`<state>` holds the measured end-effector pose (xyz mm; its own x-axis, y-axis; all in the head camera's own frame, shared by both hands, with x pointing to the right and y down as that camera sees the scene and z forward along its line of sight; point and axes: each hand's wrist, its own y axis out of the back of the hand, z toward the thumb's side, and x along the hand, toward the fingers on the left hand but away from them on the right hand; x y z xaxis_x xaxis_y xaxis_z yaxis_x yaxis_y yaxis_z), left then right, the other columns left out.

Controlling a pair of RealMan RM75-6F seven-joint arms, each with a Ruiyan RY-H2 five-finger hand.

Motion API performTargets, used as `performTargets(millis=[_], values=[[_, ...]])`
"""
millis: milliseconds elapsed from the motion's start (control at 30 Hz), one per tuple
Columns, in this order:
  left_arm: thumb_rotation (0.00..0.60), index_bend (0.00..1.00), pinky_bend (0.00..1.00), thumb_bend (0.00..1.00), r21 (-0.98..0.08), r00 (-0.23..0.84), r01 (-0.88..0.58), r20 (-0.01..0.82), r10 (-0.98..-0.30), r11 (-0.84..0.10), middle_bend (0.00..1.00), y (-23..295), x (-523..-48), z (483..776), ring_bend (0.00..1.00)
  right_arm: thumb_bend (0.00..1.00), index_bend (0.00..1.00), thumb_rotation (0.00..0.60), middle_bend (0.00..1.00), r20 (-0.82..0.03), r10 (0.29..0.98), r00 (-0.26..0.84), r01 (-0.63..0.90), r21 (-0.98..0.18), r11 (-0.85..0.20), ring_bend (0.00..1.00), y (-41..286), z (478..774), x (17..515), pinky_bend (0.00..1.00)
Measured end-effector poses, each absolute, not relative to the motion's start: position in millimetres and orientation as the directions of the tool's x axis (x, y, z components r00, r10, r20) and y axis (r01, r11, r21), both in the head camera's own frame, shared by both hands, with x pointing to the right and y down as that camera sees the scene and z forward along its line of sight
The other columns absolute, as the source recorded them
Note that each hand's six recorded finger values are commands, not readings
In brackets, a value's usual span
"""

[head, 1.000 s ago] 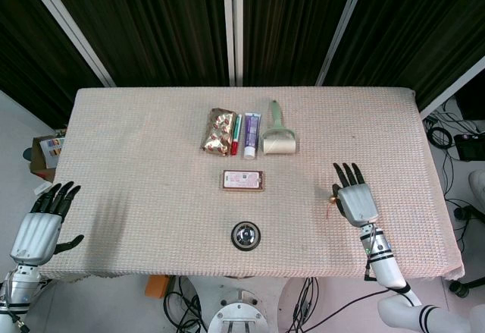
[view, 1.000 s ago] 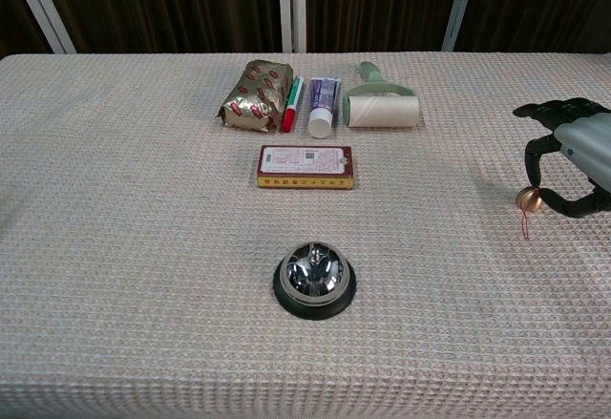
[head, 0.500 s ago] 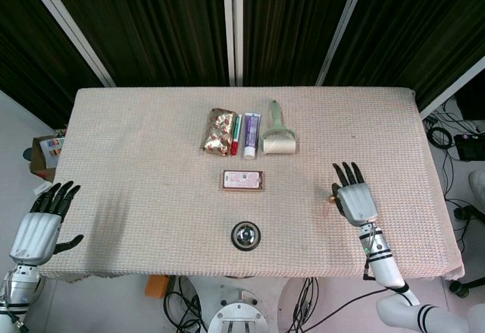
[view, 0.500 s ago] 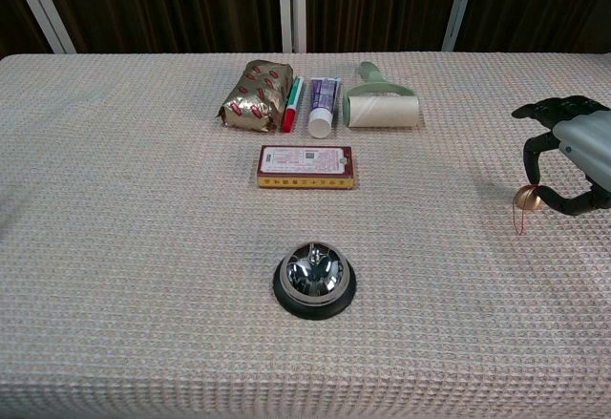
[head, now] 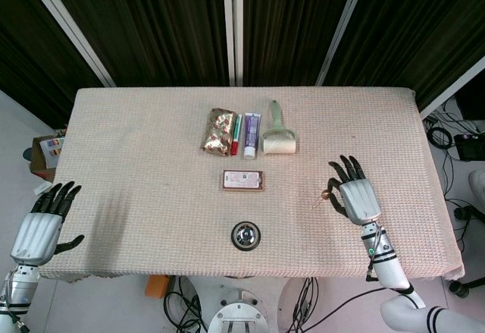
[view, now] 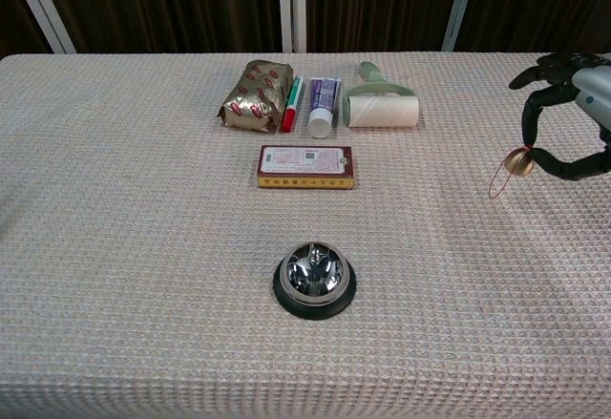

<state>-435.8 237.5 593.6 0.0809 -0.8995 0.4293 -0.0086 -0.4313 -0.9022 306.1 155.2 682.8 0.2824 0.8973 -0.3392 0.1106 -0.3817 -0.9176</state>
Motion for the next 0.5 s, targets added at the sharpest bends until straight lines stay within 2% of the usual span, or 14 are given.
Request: performTargets(millis=[67, 100, 167, 300, 367, 500], values=[[0.600, 0.08, 0.17, 0.10, -0.901, 0.082, -0.008, 0.432, -0.898, -0.434, 0.06, 238, -436, 595, 0.04, 0.36, 0.76, 0.600, 0.19, -0.306, 0.907, 0.289, 0.124, -0.928, -0.352, 0.00, 153, 676, 304, 0.00], [0.600, 0.08, 0.17, 0.10, -0.900, 0.083, -0.007, 0.433, -0.898, -0.435, 0.06, 238, -436, 595, 0.04, 0.39, 0.76, 0.600, 0.19, -0.297, 0.911, 0.285, 0.105, -0.935, -0.338, 0.00, 152, 676, 306, 0.00], [0.600, 0.08, 0.17, 0.10, -0.899, 0.083, -0.008, 0.435, -0.896, -0.437, 0.06, 238, -435, 596, 0.04, 0.45, 0.76, 0.600, 0.19, -0.298, 0.916, 0.267, 0.011, -0.950, -0.313, 0.00, 150, 679, 320, 0.00], [0.600, 0.08, 0.17, 0.10, -0.899, 0.085, -0.006, 0.437, -0.896, -0.439, 0.06, 238, -435, 596, 0.04, 0.42, 0.78, 0.600, 0.17, -0.298, 0.914, 0.276, -0.142, -0.953, -0.268, 0.00, 151, 683, 331, 0.00], [0.600, 0.08, 0.17, 0.10, -0.899, 0.084, -0.005, 0.436, -0.896, -0.438, 0.06, 238, -435, 596, 0.04, 0.47, 0.79, 0.600, 0.17, -0.284, 0.913, 0.292, -0.164, -0.956, -0.245, 0.00, 154, 681, 324, 0.00], [0.600, 0.08, 0.17, 0.10, -0.898, 0.075, -0.007, 0.438, -0.896, -0.439, 0.06, 238, -438, 596, 0.04, 0.46, 0.80, 0.600, 0.17, -0.315, 0.910, 0.271, -0.154, -0.947, -0.282, 0.00, 157, 685, 324, 0.00]])
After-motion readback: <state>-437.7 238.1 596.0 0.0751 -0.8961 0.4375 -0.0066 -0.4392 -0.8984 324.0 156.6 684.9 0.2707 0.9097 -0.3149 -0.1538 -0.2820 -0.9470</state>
